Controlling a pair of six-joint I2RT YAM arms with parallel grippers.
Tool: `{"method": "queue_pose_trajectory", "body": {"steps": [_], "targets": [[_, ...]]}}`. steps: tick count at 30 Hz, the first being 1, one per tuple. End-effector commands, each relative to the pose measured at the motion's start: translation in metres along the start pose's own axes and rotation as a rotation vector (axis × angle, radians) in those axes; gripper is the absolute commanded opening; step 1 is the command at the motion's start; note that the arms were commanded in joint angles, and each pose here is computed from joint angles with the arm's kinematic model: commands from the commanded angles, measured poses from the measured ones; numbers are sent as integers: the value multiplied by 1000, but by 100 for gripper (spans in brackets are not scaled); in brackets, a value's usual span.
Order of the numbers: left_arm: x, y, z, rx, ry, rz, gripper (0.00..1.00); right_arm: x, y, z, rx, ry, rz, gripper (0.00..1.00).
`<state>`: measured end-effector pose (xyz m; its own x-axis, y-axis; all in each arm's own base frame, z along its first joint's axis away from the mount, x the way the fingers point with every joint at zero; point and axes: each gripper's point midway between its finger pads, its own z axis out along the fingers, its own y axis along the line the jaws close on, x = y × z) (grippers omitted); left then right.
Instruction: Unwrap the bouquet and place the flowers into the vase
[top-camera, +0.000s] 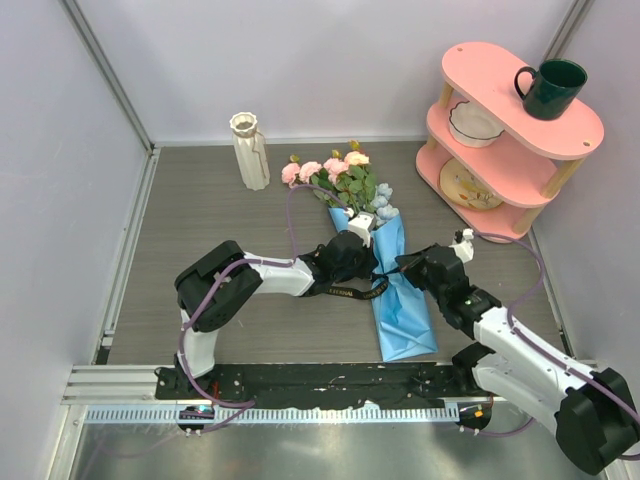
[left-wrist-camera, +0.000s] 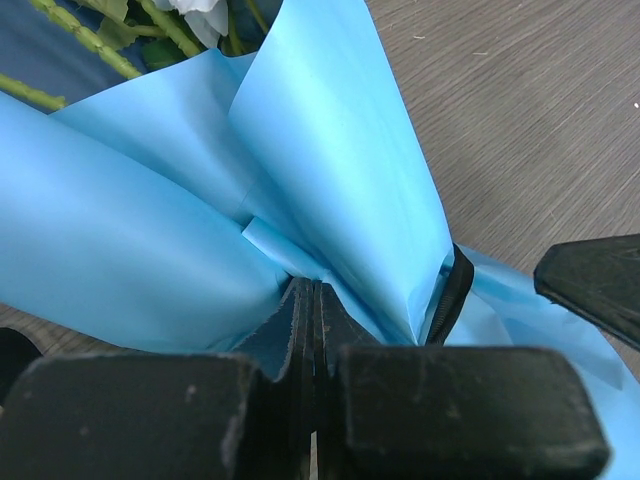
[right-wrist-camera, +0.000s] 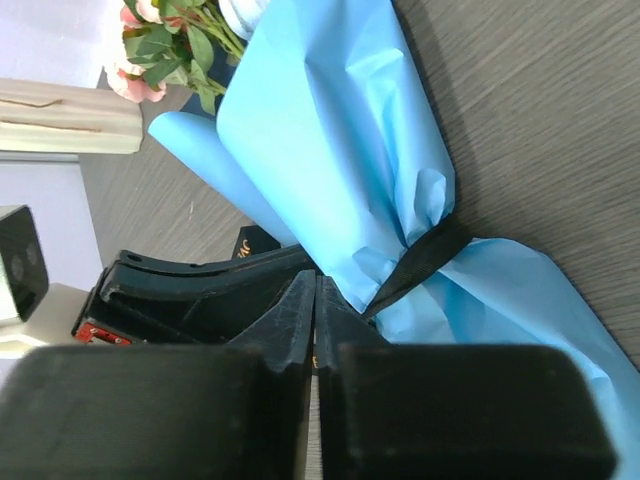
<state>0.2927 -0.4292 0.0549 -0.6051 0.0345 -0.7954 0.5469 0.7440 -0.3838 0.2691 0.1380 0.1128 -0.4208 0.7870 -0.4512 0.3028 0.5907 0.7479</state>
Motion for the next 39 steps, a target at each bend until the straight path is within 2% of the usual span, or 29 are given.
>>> {"method": "queue_pose_trajectory", "body": {"steps": [1,3,4,6,12,24,28,35,37,39], "targets": [[3,-2,1,-9,15,3,0,3,-5,3,62,29,-42,16],[2,-3,1,-4,15,3,0,15,-8,5,91,98,-69,27],[2,-4,1,-2,12,3,0,23,-10,5,94,137,-71,29],[2,-4,1,0,12,3,0,26,-12,6,83,136,-42,31],[3,-5,0,6,15,1,0,23,-22,10,102,100,-13,31],[4,-6,2,11,20,0,0,26,-14,28,119,95,80,31],[4,-6,2,11,20,-2,0,25,-11,31,119,91,97,29],[5,-5,3,4,23,-3,0,12,-5,26,93,34,108,6],[6,-3,3,-6,28,-2,0,7,-3,24,87,13,108,1],[7,0,3,-22,35,1,0,2,1,20,72,-2,113,1]]}}
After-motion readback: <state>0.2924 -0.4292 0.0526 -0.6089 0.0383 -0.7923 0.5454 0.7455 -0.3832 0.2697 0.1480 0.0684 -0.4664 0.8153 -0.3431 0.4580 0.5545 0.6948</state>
